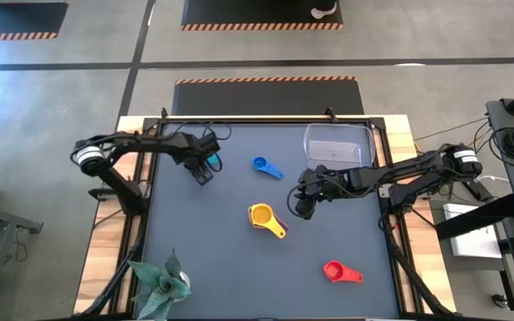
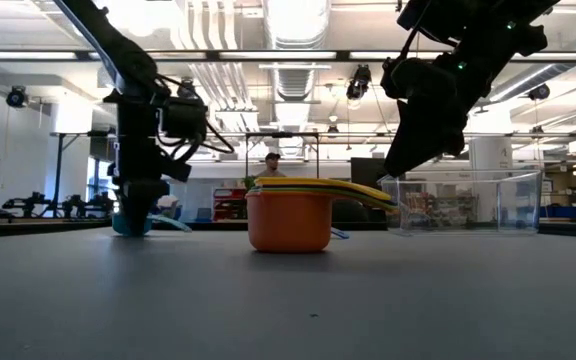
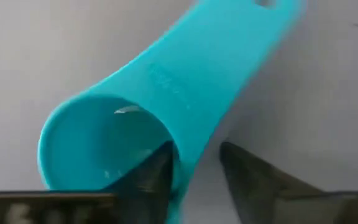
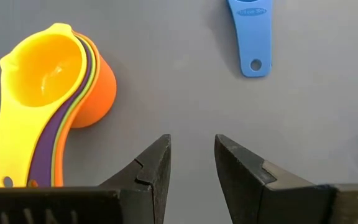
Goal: Nest measuring cups in basket
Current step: Stack the light blue measuring cup on top of the yellow measuring cup
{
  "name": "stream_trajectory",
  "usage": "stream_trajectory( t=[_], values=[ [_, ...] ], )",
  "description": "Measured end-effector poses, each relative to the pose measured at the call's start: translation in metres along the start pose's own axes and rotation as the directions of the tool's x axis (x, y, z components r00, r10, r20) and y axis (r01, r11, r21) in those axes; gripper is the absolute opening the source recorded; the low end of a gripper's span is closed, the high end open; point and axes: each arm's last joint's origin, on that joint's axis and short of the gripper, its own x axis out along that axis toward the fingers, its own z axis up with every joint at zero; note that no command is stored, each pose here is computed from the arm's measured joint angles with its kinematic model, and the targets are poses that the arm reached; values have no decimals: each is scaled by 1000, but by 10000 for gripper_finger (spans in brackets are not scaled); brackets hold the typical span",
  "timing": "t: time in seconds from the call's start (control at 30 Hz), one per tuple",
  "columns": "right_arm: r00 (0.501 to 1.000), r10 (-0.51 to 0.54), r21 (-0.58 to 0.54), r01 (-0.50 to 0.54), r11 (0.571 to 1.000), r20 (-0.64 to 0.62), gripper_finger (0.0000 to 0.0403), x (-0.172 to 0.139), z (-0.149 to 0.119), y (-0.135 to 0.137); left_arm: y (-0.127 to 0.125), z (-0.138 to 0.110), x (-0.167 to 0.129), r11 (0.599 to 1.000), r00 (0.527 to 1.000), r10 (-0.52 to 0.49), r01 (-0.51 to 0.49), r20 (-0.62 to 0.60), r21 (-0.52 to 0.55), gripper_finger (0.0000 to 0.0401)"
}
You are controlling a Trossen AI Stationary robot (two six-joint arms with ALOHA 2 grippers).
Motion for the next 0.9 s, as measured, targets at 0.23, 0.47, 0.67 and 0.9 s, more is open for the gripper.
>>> stream_trajectory(
  t=[0.23, 0.47, 0.67, 0.9],
  values=[
    [1000, 0, -1, 0, 1000, 0, 114, 0, 0, 0, 3, 13, -25, 1000, 1000, -11, 11, 17, 8, 9],
    [1000, 0, -12, 0, 1000, 1, 114, 0, 0, 0, -19, 24, -85, 986, 969, -158, 164, 192, -16, 2],
    [1000, -5, -69, 5, 998, 7, 114, 0, 0, 0, -85, 20, -150, 920, 838, -346, 215, 423, 327, 1],
    [1000, -4, -51, 5, 999, 11, 114, 0, 2, -1, -154, 4, -173, 846, 720, -489, 254, 493, 468, 1]
  ],
)
